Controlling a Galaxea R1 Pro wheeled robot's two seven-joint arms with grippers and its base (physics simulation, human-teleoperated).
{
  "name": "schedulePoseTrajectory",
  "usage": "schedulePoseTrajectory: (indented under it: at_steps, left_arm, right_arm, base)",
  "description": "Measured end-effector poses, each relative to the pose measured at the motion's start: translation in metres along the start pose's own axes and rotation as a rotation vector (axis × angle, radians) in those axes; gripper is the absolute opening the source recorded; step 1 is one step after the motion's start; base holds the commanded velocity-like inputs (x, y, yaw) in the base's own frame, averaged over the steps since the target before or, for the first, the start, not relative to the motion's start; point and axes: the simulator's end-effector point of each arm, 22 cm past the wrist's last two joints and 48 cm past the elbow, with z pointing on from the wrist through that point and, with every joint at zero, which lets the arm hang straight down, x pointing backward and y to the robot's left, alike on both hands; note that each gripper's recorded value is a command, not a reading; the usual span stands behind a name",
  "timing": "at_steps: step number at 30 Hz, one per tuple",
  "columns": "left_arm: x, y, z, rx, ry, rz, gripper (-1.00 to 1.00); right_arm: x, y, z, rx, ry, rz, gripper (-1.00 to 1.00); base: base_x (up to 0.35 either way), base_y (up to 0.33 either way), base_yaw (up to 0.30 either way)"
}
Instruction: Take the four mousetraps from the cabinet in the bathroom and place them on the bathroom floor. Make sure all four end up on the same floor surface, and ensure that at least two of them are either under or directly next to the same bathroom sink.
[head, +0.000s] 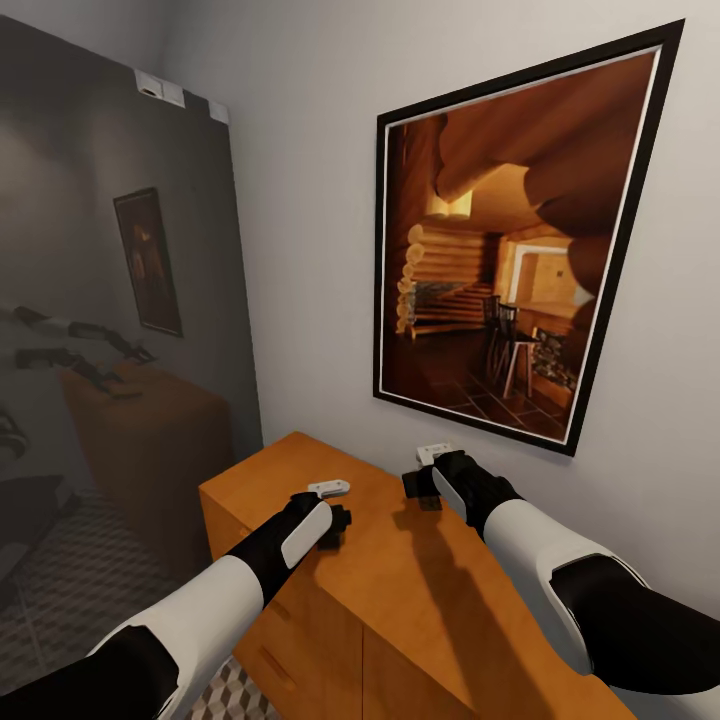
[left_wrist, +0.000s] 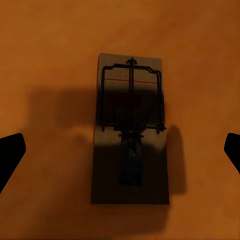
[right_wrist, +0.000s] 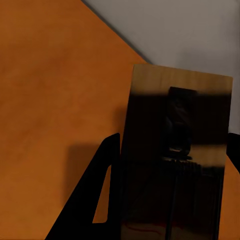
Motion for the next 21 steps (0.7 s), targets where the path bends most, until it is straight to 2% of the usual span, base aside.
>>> schedulePoseTrajectory:
  at_steps: [21]
  left_arm:
    - [0.0001,0.0002,0.0000,-0.001,0.000,0.000,1.00]
  right_arm:
    - [0.0006,0.0001,0.0002,-0.001,0.001,0.002,-1.00]
  base:
    - [0.000,0.000,0.000]
